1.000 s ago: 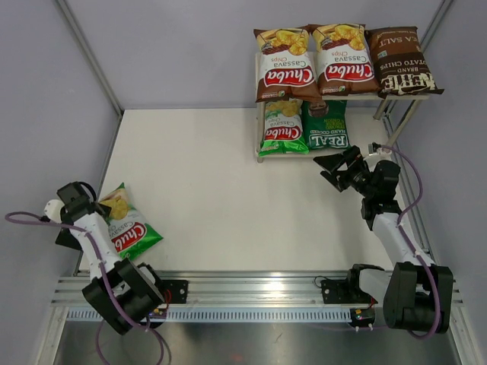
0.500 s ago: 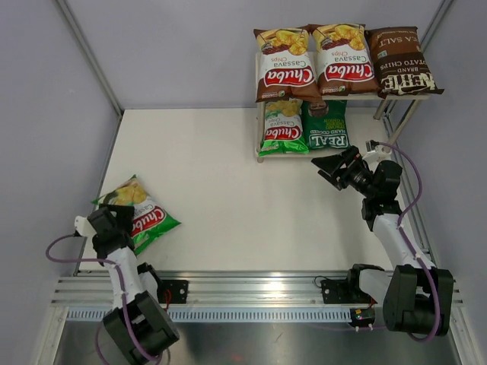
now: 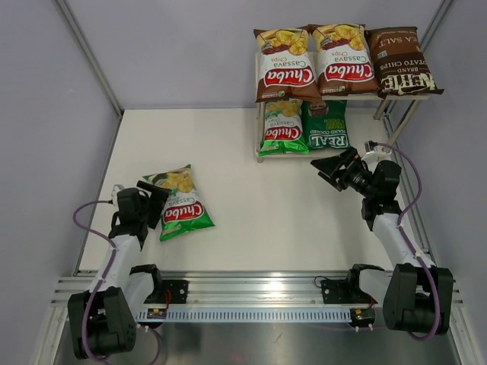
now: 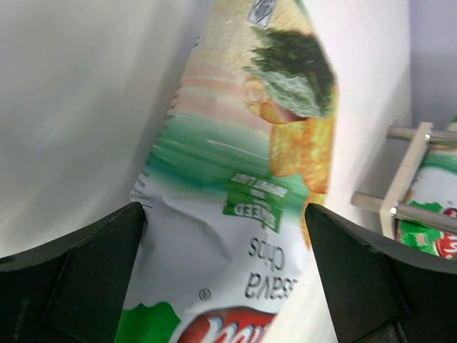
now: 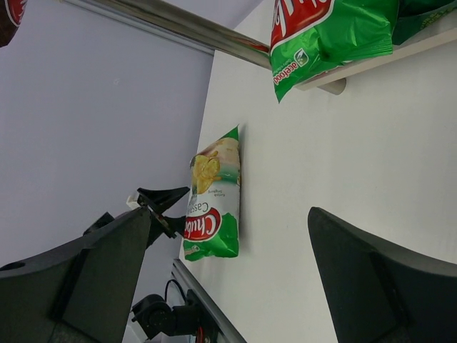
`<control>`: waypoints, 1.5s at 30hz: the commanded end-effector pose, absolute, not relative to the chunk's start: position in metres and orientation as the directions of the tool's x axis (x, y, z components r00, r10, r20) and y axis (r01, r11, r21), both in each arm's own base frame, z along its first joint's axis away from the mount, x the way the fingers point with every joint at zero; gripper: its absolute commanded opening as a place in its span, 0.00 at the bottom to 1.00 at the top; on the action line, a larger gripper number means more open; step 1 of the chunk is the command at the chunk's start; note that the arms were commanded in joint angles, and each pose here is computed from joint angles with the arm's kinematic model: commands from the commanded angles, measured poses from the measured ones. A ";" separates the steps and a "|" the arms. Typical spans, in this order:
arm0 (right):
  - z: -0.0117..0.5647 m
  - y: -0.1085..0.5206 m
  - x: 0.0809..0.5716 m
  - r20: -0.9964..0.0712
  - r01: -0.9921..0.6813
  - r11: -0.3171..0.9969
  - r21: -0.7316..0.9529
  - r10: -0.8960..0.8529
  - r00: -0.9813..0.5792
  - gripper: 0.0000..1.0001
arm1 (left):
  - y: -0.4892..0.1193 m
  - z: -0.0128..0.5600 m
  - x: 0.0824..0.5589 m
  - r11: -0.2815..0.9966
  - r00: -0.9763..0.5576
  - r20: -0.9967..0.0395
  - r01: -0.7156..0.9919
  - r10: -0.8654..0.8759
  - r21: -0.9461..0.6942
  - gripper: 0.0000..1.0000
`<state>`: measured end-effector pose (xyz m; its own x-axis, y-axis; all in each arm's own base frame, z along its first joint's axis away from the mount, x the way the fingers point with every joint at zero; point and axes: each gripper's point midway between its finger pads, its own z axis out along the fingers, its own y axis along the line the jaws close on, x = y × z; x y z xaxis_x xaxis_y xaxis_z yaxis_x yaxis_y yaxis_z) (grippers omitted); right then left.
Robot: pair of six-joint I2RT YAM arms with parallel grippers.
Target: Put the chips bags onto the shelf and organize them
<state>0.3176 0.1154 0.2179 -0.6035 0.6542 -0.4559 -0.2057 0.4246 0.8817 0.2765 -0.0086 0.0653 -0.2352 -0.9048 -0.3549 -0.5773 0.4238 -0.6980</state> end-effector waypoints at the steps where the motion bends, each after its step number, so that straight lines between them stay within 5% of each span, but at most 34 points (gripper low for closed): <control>1: 0.234 0.118 0.321 -0.512 -0.280 0.437 0.855 0.622 -0.592 1.00 | -0.018 0.114 0.301 0.524 -0.295 -0.435 -0.423 -0.851 -0.739 0.99; 11: 0.237 0.123 0.316 -0.522 -0.317 0.420 0.850 0.597 -0.609 0.99 | 0.042 0.125 0.314 0.644 -0.332 -0.554 -0.450 -0.764 -0.618 0.99; 18: 0.237 0.127 0.314 -0.516 -0.339 0.392 0.855 0.582 -0.629 1.00 | 0.047 0.167 0.374 0.670 -0.225 -0.644 -0.057 -0.731 -0.741 0.99; 23: 0.239 0.129 0.311 -0.517 -0.351 0.382 0.855 0.576 -0.633 0.99 | 0.043 0.147 0.392 0.614 -0.254 -0.600 0.030 -0.759 -0.789 0.99; 29: 0.244 0.130 0.307 -0.535 -0.375 0.383 0.844 0.571 -0.623 1.00 | 0.049 0.103 0.401 0.602 -0.365 -0.545 -0.056 -0.755 -0.796 0.99; 34: 0.247 0.132 0.303 -0.531 -0.391 0.360 0.847 0.565 -0.631 0.99 | 0.023 0.080 0.395 0.456 -0.461 -0.407 0.004 -0.789 -0.890 0.99; 40: 0.251 0.134 0.300 -0.531 -0.404 0.345 0.847 0.564 -0.632 1.00 | 0.025 0.065 0.403 0.523 -0.511 -0.419 -0.072 -0.751 -0.849 0.99; 44: 0.252 0.134 0.299 -0.535 -0.410 0.344 0.845 0.563 -0.630 0.99 | 0.009 0.055 0.405 0.569 -0.591 -0.413 -0.096 -0.693 -0.817 0.90; 45: 0.253 0.134 0.298 -0.536 -0.411 0.345 0.844 0.564 -0.628 0.99 | 0.009 0.055 0.406 0.571 -0.591 -0.416 -0.095 -0.692 -0.815 0.74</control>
<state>0.3046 0.1306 0.2377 -0.6509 0.5823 -0.4871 -0.3374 0.3528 0.8727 0.4058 0.0153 0.0555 -0.5501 -0.7445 -0.3783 -0.1113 0.5143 -0.8503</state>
